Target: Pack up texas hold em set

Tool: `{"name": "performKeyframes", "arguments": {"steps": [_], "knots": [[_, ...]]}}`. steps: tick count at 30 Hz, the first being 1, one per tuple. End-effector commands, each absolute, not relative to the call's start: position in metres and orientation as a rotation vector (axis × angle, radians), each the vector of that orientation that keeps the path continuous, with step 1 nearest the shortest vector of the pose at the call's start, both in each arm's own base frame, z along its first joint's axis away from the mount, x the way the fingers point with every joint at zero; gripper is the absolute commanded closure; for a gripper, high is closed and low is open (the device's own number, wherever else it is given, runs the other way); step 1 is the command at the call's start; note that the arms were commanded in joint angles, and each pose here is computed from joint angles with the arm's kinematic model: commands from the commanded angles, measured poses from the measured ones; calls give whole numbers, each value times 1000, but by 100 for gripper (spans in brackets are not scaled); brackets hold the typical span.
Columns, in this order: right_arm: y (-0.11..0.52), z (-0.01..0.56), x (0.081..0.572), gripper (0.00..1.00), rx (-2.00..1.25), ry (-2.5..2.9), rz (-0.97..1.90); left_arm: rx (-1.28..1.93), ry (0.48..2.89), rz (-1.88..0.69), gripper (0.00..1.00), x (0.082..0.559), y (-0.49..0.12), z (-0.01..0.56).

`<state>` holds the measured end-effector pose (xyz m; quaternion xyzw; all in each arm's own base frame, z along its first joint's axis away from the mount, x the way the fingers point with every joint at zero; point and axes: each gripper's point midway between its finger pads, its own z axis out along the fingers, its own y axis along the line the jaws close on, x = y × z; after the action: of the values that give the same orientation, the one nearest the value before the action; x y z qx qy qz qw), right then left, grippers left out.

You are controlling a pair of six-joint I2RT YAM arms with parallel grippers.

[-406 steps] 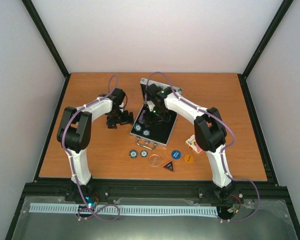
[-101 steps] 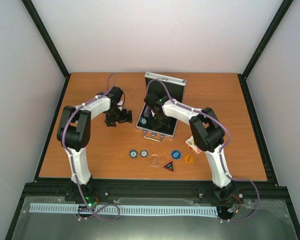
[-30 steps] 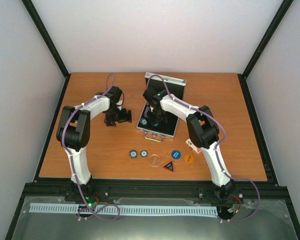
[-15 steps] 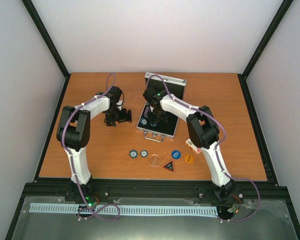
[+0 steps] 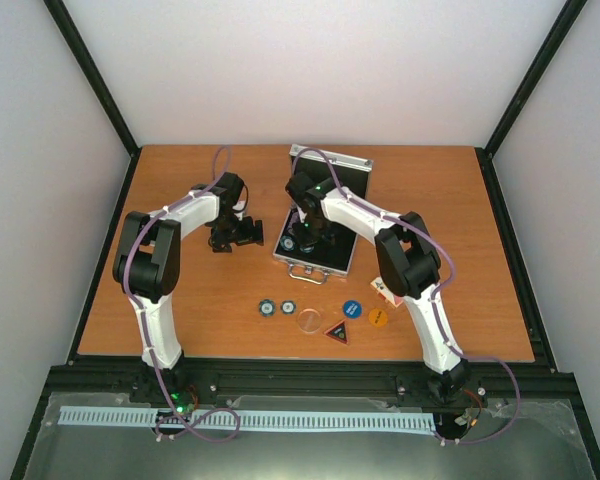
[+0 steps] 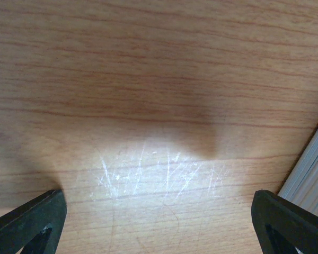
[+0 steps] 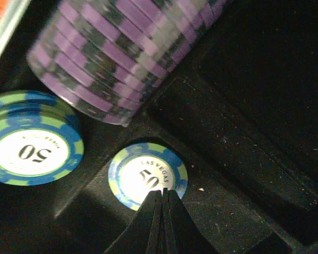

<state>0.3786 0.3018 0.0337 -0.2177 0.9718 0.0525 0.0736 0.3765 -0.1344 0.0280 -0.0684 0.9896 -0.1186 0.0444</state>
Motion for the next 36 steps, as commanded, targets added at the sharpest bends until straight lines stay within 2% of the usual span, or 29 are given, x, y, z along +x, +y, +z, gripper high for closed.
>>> {"name": "performKeyframes", "arguments": {"steps": [1, 7, 9, 12, 13, 15, 21, 36], "knots": [[318, 77, 387, 97, -659, 2820, 270, -210, 3041, -359, 1, 377, -131, 20], [310, 65, 383, 93, -626, 2872, 220, -209, 3038, -357, 1, 377, -131, 21], [304, 54, 381, 76, -611, 2905, 173, -205, 3033, -353, 1, 378, -130, 22], [295, 42, 378, 73, -595, 2938, 124, -198, 3028, -329, 2, 379, -128, 26], [293, 39, 376, 69, -588, 2948, 123, -197, 3025, -329, 2, 380, -128, 27], [292, 37, 374, 56, -576, 2958, 158, -198, 3021, -339, 2, 381, -130, 30], [297, 33, 374, 42, -522, 2971, 385, -182, 3031, -358, 2, 381, -138, 29], [318, 32, 373, 39, -550, 2933, 666, -160, 3056, -395, 2, 383, -159, 19]]}}
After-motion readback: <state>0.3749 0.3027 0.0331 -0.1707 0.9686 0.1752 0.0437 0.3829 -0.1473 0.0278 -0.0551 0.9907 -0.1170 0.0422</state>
